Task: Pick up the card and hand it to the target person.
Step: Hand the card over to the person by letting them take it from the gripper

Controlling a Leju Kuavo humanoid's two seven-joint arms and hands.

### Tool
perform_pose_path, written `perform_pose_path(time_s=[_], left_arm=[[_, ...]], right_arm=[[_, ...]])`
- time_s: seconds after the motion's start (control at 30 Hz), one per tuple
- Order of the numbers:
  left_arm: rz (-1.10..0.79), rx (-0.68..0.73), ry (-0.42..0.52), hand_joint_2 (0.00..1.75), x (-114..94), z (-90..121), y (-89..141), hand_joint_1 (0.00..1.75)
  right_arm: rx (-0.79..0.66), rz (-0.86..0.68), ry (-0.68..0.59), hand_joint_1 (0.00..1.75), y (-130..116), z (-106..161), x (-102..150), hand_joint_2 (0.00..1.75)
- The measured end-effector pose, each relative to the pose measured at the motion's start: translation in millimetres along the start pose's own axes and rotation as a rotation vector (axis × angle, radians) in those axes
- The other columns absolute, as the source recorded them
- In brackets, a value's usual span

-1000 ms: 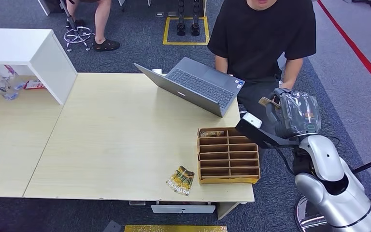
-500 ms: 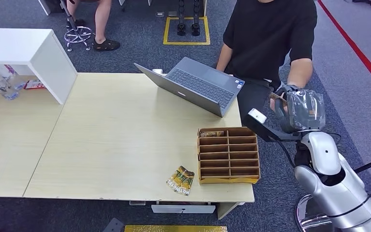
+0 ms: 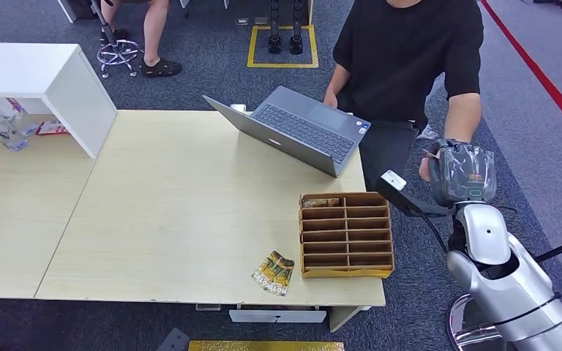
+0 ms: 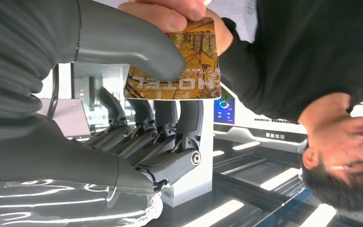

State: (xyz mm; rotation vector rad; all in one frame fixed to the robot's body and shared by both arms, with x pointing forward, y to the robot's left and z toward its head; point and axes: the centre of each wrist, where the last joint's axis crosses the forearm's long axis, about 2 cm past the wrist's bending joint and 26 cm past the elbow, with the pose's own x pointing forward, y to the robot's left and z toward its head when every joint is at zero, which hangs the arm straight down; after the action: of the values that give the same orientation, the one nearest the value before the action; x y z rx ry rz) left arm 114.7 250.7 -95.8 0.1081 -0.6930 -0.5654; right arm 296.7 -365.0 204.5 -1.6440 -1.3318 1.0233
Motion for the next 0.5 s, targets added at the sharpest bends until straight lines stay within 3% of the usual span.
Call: perform_pose_path(time_s=[0.03,0.1,0.5], left_arm=[[0.0,0.0,0.0,0.0,0.0,0.0,0.0,0.0],[-0.001,0.0,0.0,0.0,0.0,0.0,0.0,0.0],[-0.007,-0.001,-0.002,0.0,-0.1,0.0,0.1,0.0]], right_arm=[[0.007,0.009,0.003,0.01,1.9,0.9,-1.1,0.87],[0.022,0.023,0.008,0.0,5.8,2.8,-3.2,0.0],[0.059,0.03,0.043,0.0,17.4,8.5,-11.3,0.0]])
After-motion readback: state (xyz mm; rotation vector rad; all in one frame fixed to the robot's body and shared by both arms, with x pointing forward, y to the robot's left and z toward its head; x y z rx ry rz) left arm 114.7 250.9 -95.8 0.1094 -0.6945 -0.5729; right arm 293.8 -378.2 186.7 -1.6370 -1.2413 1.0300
